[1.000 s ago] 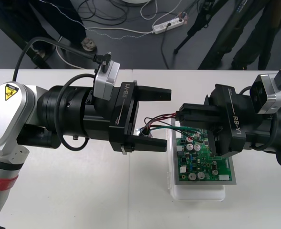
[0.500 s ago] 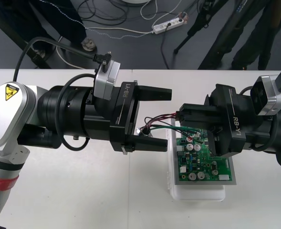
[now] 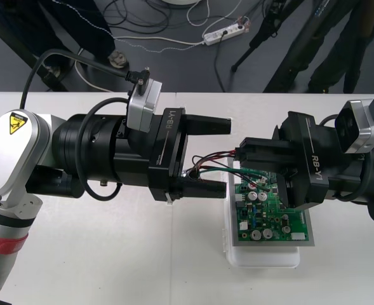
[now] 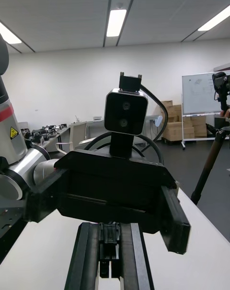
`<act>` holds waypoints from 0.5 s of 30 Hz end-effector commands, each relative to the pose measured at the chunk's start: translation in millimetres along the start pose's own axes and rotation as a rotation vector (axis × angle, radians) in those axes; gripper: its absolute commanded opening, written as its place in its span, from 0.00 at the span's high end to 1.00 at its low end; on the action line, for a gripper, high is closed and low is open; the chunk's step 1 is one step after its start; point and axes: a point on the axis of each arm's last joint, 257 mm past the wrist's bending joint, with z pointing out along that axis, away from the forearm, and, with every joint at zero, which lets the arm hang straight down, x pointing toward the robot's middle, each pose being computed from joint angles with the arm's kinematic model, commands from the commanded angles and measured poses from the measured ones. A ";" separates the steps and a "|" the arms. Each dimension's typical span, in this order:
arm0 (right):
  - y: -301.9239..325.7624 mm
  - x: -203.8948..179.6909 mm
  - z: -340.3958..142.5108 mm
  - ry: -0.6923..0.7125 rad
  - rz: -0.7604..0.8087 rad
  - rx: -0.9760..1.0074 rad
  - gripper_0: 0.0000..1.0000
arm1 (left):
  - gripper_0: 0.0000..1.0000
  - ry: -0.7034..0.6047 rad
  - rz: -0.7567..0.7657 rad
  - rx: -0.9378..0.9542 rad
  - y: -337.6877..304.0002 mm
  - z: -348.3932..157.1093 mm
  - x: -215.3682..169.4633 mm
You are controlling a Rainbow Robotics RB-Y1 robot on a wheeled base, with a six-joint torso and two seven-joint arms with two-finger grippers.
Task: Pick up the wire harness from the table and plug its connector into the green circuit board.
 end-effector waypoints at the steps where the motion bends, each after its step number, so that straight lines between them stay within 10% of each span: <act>1: 5.2 -13.0 -0.7 -0.020 -0.054 -0.003 1.00 | 0.73 -0.037 0.068 -0.037 6.2 4.9 -4.4; 3: 5.5 -12.9 -0.7 -0.020 -0.055 -0.004 1.00 | 1.00 -0.038 0.069 -0.037 6.1 4.9 -4.7; 15: 5.3 -12.4 -1.1 -0.018 -0.056 -0.004 1.00 | 1.00 -0.039 0.077 -0.044 8.1 5.0 -5.6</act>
